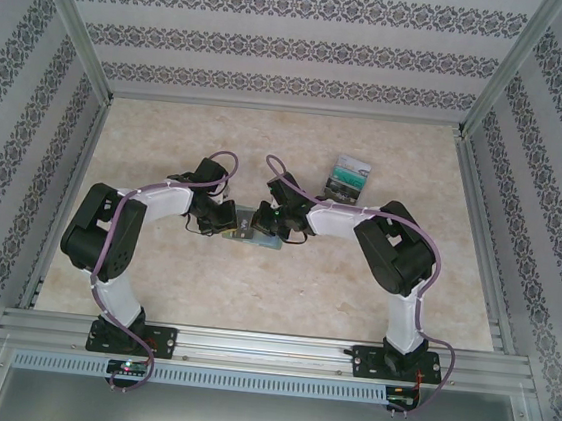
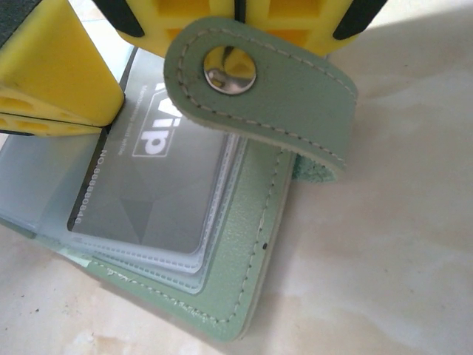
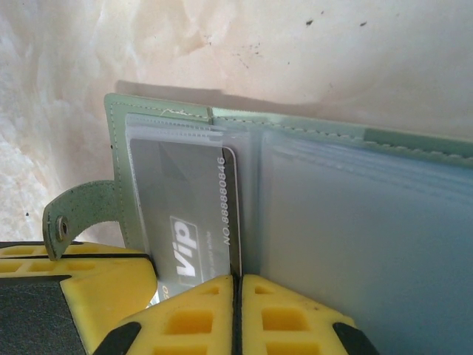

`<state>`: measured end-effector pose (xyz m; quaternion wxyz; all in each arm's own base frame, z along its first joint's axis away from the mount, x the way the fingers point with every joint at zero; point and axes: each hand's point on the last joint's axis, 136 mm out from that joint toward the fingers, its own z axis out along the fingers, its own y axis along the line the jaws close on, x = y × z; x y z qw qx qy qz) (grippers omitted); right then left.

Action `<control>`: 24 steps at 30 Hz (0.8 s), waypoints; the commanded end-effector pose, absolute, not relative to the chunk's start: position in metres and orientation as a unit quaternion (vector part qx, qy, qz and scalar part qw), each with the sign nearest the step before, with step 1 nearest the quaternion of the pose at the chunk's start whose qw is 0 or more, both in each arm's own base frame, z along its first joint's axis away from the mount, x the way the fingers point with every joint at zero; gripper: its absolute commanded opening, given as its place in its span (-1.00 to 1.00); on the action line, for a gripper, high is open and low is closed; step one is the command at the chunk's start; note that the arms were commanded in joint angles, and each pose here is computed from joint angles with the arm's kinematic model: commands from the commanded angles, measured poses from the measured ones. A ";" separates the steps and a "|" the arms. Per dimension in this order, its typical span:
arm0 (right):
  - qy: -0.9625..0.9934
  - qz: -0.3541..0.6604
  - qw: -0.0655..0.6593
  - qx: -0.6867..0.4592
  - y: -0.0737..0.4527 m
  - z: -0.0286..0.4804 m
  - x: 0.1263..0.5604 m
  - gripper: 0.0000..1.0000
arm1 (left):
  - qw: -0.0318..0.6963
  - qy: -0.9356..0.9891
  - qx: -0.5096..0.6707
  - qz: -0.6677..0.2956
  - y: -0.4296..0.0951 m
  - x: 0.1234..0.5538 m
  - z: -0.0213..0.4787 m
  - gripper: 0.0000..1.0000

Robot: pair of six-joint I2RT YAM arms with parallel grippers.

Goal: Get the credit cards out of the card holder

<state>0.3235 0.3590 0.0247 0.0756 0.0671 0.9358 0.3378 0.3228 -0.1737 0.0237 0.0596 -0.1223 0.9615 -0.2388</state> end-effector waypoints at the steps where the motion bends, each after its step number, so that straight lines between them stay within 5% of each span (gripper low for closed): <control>1: 0.936 0.333 0.088 0.070 0.350 0.031 0.323 -1.00 | 0.037 0.968 -0.138 -0.204 -0.163 0.313 0.010 -1.00; 20: 0.932 0.340 0.098 0.073 0.338 0.037 0.325 -1.00 | 0.032 0.969 -0.138 -0.201 -0.163 0.311 0.008 -1.00; 24: 0.929 0.354 0.087 0.068 0.352 0.034 0.326 -0.70 | 0.031 0.968 -0.137 -0.206 -0.164 0.312 0.008 -1.00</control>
